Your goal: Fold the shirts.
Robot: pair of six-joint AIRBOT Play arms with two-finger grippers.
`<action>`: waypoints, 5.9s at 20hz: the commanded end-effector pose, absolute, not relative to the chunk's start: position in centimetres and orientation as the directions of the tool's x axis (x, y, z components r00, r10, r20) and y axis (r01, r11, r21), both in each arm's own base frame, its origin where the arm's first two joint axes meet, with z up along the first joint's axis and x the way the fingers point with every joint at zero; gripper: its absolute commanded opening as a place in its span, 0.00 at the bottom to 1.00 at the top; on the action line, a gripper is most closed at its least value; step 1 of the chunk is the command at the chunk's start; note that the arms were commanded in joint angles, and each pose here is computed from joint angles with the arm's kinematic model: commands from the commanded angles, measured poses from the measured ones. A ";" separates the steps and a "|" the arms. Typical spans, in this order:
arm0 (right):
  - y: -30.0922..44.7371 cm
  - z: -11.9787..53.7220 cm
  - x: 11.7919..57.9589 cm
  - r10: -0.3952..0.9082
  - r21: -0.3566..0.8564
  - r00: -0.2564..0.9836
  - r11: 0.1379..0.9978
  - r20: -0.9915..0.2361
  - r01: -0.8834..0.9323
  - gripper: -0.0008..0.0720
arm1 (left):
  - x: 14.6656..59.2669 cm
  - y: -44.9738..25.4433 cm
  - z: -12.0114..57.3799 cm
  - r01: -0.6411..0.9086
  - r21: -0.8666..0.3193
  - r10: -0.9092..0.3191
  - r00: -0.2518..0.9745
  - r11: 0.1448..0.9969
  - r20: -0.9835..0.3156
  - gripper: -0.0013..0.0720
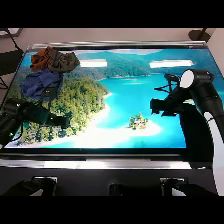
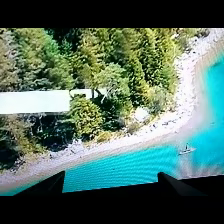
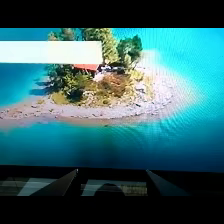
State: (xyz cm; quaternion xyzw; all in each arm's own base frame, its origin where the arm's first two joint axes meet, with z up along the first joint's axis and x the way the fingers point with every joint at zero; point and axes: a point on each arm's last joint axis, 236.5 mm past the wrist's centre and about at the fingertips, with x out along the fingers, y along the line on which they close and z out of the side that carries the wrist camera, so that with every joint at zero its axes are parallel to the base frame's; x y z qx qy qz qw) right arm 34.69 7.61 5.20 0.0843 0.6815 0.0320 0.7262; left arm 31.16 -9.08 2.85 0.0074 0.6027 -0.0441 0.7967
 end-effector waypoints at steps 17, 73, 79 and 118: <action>7.9 5.4 36.6 0.170 0.182 0.149 0.981 -0.974 0.071 0.71 | 31.9 -9.4 3.0 0.081 -0.053 -0.075 0.299 0.995 -0.951 1.00; 5.7 20.6 39.4 0.127 0.140 0.686 0.989 -0.717 -0.037 0.69 | 40.9 -9.9 34.0 0.351 -0.425 -0.445 0.884 0.835 -0.145 0.05; 4.9 25.9 31.9 0.135 0.142 0.731 0.988 -0.669 -0.052 0.69 | 34.2 -20.9 33.0 0.500 -0.581 -0.658 0.748 0.643 -0.084 0.05; 17.5 -6.7 32.7 0.551 0.551 -0.212 0.832 -0.807 0.064 0.94 | 31.7 -20.3 -10.4 -0.238 -0.541 -0.549 0.039 0.807 -0.835 0.24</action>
